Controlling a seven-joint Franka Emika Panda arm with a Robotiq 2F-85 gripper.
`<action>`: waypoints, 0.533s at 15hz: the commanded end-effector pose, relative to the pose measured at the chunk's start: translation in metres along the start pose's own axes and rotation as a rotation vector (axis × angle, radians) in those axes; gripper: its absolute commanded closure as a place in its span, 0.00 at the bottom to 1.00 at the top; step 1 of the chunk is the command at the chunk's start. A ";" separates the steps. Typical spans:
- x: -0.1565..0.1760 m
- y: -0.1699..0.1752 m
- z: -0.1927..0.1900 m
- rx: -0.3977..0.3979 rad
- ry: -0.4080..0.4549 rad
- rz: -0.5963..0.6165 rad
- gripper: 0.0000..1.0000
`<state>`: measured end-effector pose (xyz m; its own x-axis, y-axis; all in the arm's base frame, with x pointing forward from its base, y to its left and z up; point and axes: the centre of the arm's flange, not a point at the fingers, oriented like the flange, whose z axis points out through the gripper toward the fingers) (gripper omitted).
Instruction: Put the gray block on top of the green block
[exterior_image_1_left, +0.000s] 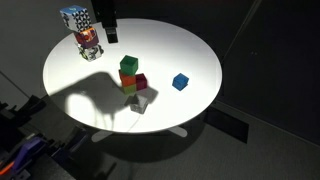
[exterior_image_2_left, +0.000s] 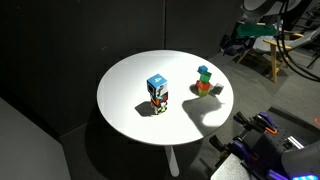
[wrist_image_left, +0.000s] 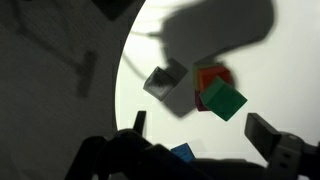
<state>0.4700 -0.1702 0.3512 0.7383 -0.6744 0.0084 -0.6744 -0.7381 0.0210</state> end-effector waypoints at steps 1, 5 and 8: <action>0.020 0.020 0.019 0.005 0.015 -0.087 0.00; 0.037 0.030 0.046 0.004 0.054 -0.165 0.00; 0.043 0.031 0.067 -0.001 0.070 -0.255 0.00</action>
<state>0.4729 -0.2128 0.3019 0.8448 -0.5319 0.0577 -0.5342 -0.8446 0.0349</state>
